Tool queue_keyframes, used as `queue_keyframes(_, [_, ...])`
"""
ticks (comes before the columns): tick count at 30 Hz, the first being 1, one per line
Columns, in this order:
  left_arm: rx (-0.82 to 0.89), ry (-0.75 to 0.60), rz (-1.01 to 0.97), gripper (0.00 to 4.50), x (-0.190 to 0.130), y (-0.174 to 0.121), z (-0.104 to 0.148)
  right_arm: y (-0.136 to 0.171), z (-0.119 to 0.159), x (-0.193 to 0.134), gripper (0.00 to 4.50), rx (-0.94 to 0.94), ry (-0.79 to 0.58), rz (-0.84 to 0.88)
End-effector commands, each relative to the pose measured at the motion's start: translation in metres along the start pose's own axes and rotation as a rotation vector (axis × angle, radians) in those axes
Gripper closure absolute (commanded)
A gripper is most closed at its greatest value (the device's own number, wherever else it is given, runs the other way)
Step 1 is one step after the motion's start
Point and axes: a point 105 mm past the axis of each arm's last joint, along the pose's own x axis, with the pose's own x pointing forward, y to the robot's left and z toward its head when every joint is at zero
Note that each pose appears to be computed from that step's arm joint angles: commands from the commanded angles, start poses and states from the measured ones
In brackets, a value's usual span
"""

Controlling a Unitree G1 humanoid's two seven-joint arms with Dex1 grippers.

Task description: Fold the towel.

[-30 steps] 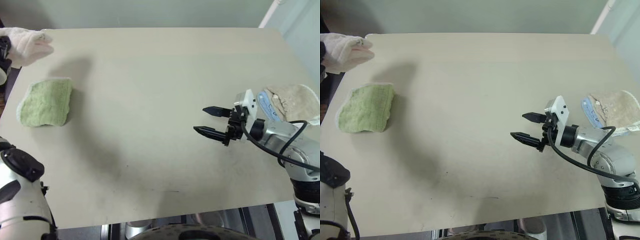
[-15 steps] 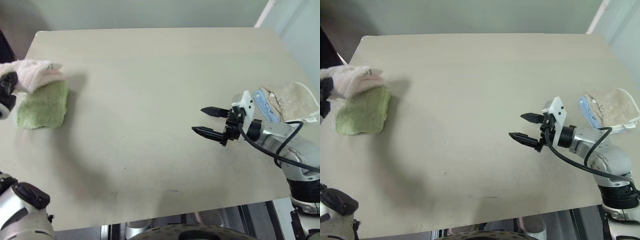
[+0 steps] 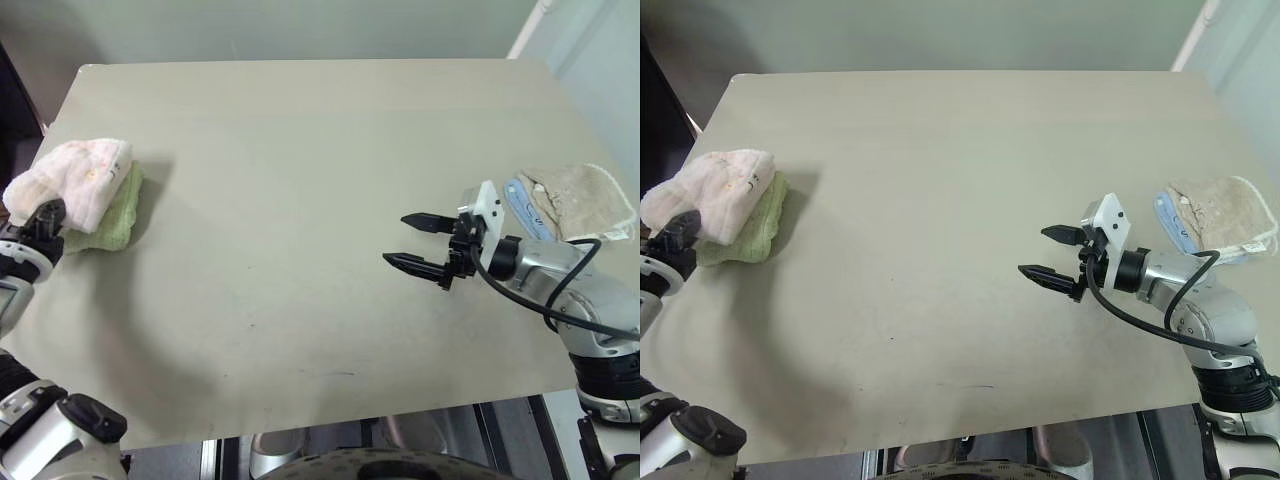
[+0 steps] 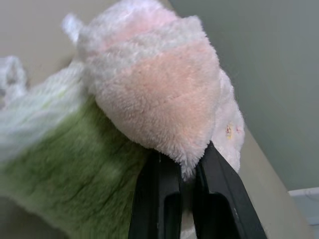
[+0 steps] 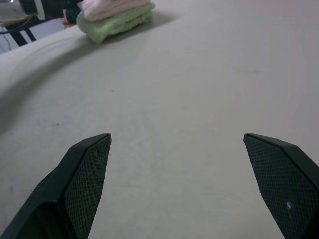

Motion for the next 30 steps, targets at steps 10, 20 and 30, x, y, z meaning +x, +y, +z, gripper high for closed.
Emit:
queue_keyframes(10, [0.015,-0.016,-0.061,0.02,0.001,-0.026,0.007,0.002,0.008,-0.002,0.00,-0.051,-0.028,-0.012])
queue_keyframes(20, [0.143,0.183,-0.067,0.02,-0.032,-0.030,0.006,0.000,0.010,-0.006,0.00,-0.052,-0.036,-0.018])
queue_keyframes(30, [0.411,0.360,-0.477,0.02,-0.074,-0.083,-0.037,-0.003,0.011,-0.013,0.00,-0.071,-0.040,-0.035])
